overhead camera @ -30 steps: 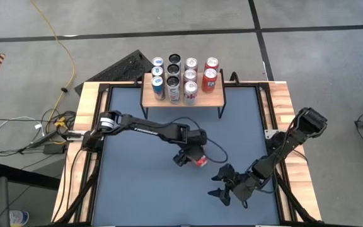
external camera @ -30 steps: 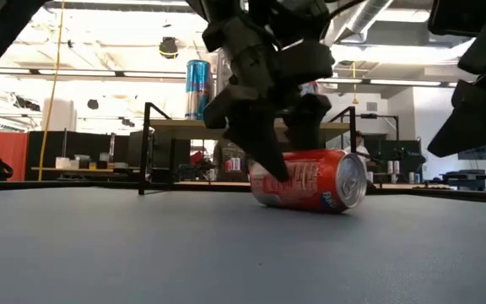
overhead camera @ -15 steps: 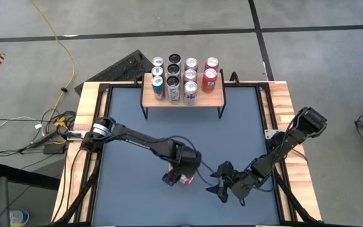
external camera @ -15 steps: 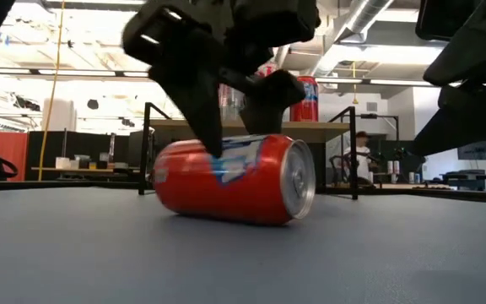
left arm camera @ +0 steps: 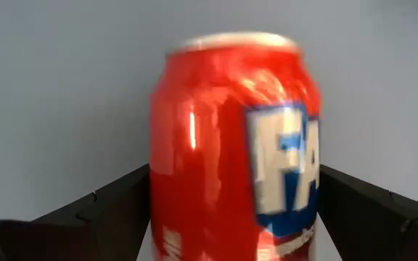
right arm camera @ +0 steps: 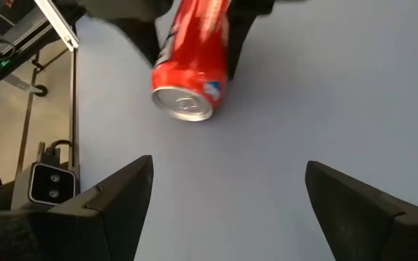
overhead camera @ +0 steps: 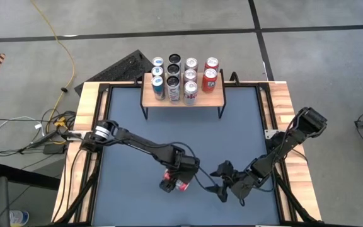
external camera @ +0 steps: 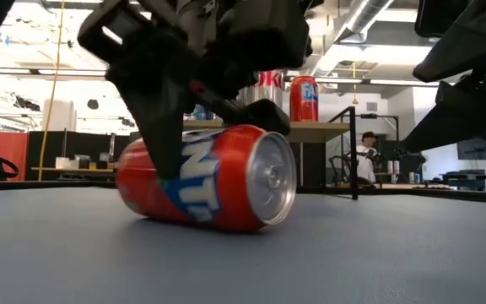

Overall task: Place canned beverage on shelf
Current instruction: Put the orange soda can on the shelf aligned with the other orange soda can

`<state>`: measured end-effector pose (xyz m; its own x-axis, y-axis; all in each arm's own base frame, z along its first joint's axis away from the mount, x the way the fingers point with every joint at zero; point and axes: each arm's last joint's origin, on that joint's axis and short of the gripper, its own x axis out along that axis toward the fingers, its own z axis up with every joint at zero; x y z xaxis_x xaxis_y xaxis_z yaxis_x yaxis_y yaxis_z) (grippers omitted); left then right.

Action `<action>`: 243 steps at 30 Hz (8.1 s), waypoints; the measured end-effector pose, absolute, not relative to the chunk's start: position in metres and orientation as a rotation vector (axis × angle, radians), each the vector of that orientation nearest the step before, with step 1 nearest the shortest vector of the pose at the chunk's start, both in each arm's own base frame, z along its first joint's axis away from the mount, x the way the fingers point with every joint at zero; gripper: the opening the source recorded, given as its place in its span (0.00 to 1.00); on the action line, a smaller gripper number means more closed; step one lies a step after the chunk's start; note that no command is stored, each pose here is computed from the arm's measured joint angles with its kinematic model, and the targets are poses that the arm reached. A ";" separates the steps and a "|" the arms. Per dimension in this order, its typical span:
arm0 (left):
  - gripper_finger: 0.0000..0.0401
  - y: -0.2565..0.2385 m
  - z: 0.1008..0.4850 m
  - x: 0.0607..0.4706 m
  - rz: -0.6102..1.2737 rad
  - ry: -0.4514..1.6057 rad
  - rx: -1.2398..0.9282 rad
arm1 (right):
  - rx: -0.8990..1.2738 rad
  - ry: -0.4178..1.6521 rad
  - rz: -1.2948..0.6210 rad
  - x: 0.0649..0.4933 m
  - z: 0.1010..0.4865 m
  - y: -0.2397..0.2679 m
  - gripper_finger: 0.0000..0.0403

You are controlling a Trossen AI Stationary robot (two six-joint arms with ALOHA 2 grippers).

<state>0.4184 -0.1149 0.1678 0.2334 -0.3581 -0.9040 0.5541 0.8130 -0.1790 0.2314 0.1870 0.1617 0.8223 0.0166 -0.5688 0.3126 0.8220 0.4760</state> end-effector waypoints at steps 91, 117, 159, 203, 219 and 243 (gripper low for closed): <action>0.79 -0.124 0.086 0.371 0.407 -0.061 -0.081 | 0.372 0.315 -0.326 0.228 0.173 0.191 0.85; 0.80 -0.125 0.081 0.371 0.364 -0.041 -0.191 | 0.368 0.324 -0.329 0.227 0.172 0.190 0.85; 0.79 -0.153 0.143 0.361 0.102 0.056 0.030 | 0.026 1.075 0.011 0.259 0.220 0.167 0.85; 0.79 -0.159 0.142 0.357 0.125 0.085 0.006 | 0.101 1.363 0.051 0.304 0.150 0.167 0.83; 0.79 -0.167 0.187 0.342 0.092 0.040 -0.002 | -0.087 1.439 0.039 0.294 0.161 0.172 0.65; 0.79 -0.147 0.240 0.287 0.154 0.367 -0.319 | -2.206 1.597 -0.047 0.322 0.177 0.141 0.66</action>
<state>0.2872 -0.1475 0.2400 0.9225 0.0899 -0.3754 -0.2043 0.9388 -0.2774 0.3218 0.1411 0.1767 0.3418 -0.9158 -0.2108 -0.9017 -0.2564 -0.3481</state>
